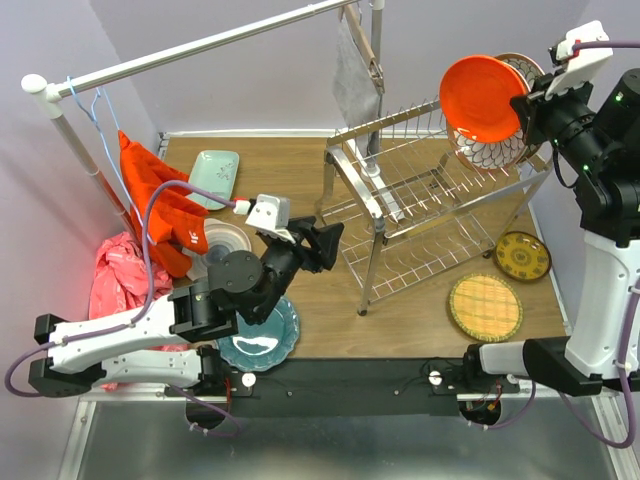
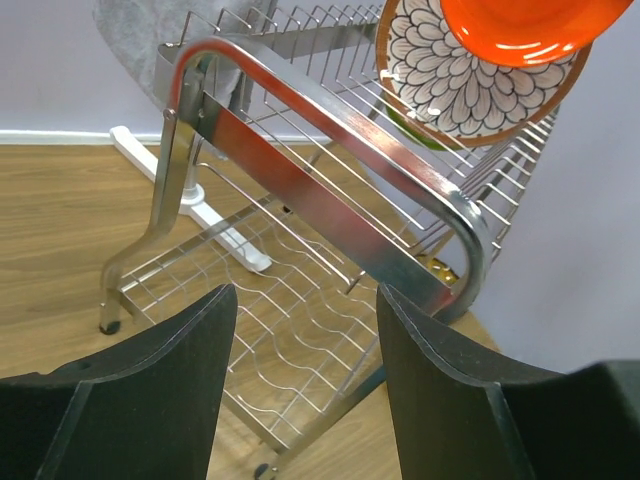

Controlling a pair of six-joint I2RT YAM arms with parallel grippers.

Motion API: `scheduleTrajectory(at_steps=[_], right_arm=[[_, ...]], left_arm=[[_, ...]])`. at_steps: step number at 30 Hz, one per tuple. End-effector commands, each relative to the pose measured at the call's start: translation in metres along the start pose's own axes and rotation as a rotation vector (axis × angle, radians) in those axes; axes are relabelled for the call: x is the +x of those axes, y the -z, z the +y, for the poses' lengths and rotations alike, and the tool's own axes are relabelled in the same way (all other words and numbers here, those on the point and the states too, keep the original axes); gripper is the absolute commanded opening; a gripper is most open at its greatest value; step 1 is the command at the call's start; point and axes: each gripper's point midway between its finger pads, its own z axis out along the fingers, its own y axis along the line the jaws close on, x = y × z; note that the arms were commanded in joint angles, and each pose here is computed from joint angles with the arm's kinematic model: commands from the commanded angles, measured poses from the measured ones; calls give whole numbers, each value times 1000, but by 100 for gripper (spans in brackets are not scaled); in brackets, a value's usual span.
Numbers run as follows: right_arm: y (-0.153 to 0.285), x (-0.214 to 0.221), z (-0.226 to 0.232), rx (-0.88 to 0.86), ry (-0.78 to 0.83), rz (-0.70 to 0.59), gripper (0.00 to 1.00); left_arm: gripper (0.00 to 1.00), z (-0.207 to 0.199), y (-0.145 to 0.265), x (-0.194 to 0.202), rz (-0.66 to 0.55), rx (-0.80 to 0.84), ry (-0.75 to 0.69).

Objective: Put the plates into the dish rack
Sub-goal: Insert the plate into the dish rack

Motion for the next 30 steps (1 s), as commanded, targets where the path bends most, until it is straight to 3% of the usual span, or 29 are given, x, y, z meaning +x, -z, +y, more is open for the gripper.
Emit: scheduleTrajectory(at_steps=[1, 11, 30], right_arm=[[0, -18, -22, 101, 62, -59, 1], [-8, -11, -18, 80, 96, -78, 1], [-25, 35, -10, 64, 126, 20, 1]], left_arm=[[67, -1, -8, 1, 0, 19, -86], [67, 18, -10, -5, -24, -74, -57], [67, 45, -23, 4, -54, -212, 40]])
